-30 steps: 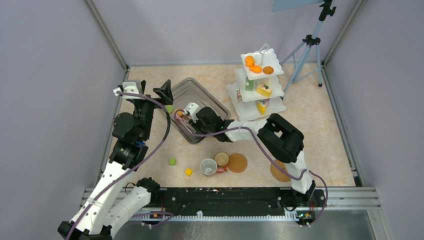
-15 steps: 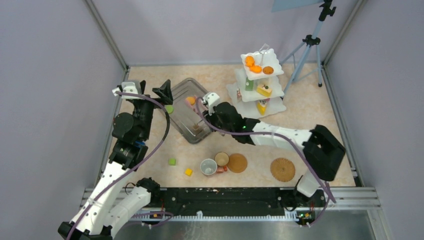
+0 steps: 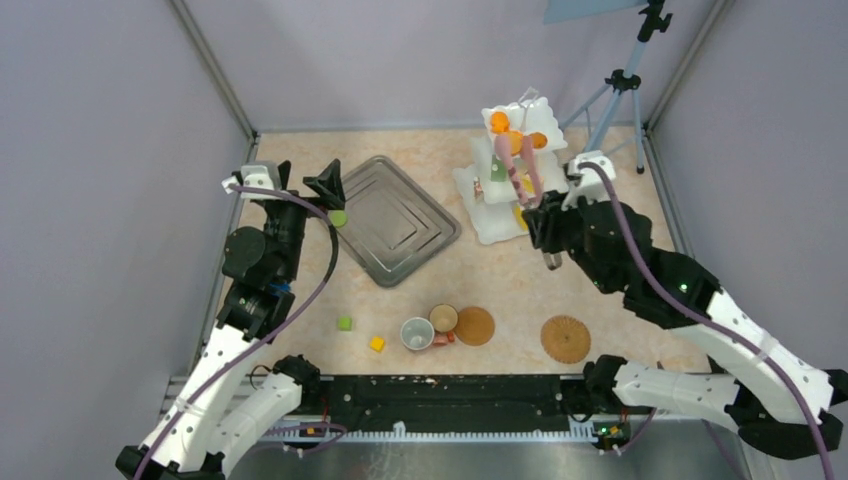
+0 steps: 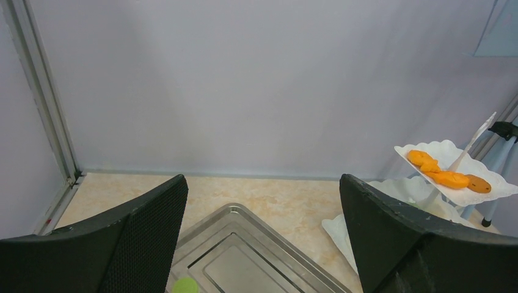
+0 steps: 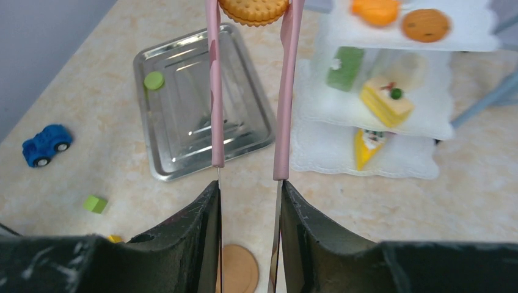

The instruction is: Serve the afternoon tea

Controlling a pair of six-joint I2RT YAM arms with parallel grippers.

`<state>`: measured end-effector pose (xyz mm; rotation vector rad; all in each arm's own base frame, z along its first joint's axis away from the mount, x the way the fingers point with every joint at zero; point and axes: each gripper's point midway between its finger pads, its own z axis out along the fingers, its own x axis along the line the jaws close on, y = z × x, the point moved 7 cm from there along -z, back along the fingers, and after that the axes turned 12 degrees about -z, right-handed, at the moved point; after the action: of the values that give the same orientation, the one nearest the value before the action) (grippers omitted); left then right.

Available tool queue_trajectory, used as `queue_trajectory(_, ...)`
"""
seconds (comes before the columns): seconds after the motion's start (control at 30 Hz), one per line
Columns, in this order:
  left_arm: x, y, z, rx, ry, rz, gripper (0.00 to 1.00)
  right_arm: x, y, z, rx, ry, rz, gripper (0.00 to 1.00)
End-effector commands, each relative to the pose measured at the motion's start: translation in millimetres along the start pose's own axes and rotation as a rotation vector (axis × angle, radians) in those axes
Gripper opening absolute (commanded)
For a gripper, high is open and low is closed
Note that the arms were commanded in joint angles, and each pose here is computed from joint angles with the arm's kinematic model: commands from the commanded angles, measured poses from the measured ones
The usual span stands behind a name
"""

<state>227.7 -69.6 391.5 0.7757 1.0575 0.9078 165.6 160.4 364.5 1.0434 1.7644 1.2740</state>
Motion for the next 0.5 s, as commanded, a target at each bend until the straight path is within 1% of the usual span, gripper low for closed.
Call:
queue_trajectory(0.0,-6.8,15.1,1.7,-0.046,-0.027,-0.027,0.99,-41.4,3.8,-26.3,0.057,-0.22,-0.034,0.14)
queue_trajectory(0.13,-7.2,15.0,2.0,-0.045,-0.029,-0.028,0.99,-62.5,11.2,-23.0,0.063,-0.302,-0.067,0.13)
queue_trajectory(0.3,-6.2,15.0,1.6,-0.046,-0.02,-0.025,0.99,-80.8,17.7,3.9,0.066,-0.296,-0.046,0.11)
queue_trajectory(0.47,-6.8,15.2,1.6,-0.047,-0.024,-0.029,0.99,-89.1,23.5,31.9,0.07,-0.276,-0.05,0.11)
